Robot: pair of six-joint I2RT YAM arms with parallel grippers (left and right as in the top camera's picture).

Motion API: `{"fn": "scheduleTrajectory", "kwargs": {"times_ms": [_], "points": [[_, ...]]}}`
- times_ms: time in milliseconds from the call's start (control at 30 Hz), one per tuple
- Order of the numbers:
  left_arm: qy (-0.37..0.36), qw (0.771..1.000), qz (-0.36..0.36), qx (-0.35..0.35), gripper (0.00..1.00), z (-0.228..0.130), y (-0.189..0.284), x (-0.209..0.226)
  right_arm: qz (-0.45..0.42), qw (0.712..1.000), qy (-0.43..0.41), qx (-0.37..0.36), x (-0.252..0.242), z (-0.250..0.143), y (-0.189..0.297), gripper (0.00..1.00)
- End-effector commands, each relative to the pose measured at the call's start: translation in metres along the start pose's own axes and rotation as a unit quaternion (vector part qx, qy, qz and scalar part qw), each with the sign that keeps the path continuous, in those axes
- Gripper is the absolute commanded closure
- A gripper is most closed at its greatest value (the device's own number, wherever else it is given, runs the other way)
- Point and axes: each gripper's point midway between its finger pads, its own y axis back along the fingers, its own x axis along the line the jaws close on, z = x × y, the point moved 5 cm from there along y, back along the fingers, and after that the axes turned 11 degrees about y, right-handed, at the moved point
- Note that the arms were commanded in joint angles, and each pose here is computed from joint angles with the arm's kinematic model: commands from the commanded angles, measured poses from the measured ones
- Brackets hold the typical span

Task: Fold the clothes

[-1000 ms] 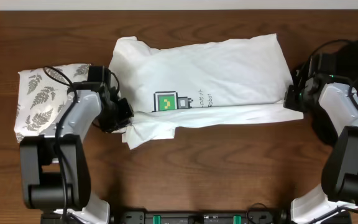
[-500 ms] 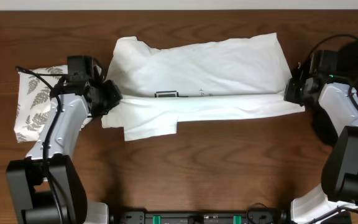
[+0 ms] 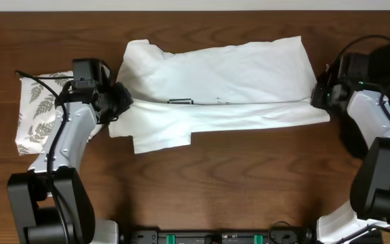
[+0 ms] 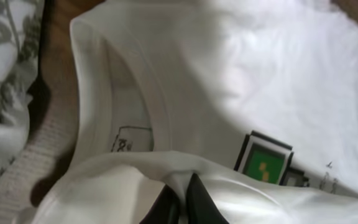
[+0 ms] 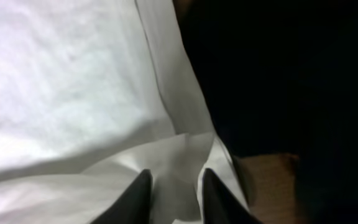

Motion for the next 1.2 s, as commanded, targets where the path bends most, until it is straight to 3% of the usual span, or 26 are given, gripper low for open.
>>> {"fn": "scheduleTrajectory", "kwargs": {"times_ms": [0, 167, 200, 467, 600, 900, 1167], "points": [[0.003, 1.000, 0.006, -0.013, 0.89, 0.007, -0.001, 0.001, 0.012, 1.000, 0.015, -0.001, 0.015, 0.000, -0.004, 0.63], [0.003, 1.000, 0.005, -0.014, 0.50, 0.008, -0.001, 0.000, 0.013, 1.000, 0.021, -0.002, 0.018, 0.001, -0.004, 0.62], [0.003, 1.000, 0.005, -0.014, 0.47, 0.008, -0.001, 0.000, 0.013, 1.000, 0.026, -0.001, 0.018, 0.001, -0.004, 0.62], [0.012, 1.000, 0.022, 0.015, 0.45, -0.003, -0.001, 0.007, 0.017, 0.998, 0.026, 0.056, 0.019, -0.022, -0.003, 0.73], [0.033, 0.994, 0.062, 0.080, 0.45, -0.029, 0.003, 0.023, 0.026, 0.995, 0.024, 0.095, 0.022, -0.037, -0.001, 0.91], [0.043, 0.984, 0.103, 0.136, 0.38, -0.056, 0.006, 0.036, 0.037, 0.992, 0.026, 0.116, 0.026, -0.045, 0.001, 0.84], [-0.011, 0.987, 0.094, 0.128, 0.38, -0.068, -0.009, 0.029, 0.038, 0.992, 0.026, 0.121, 0.027, -0.047, 0.002, 0.85]]}}
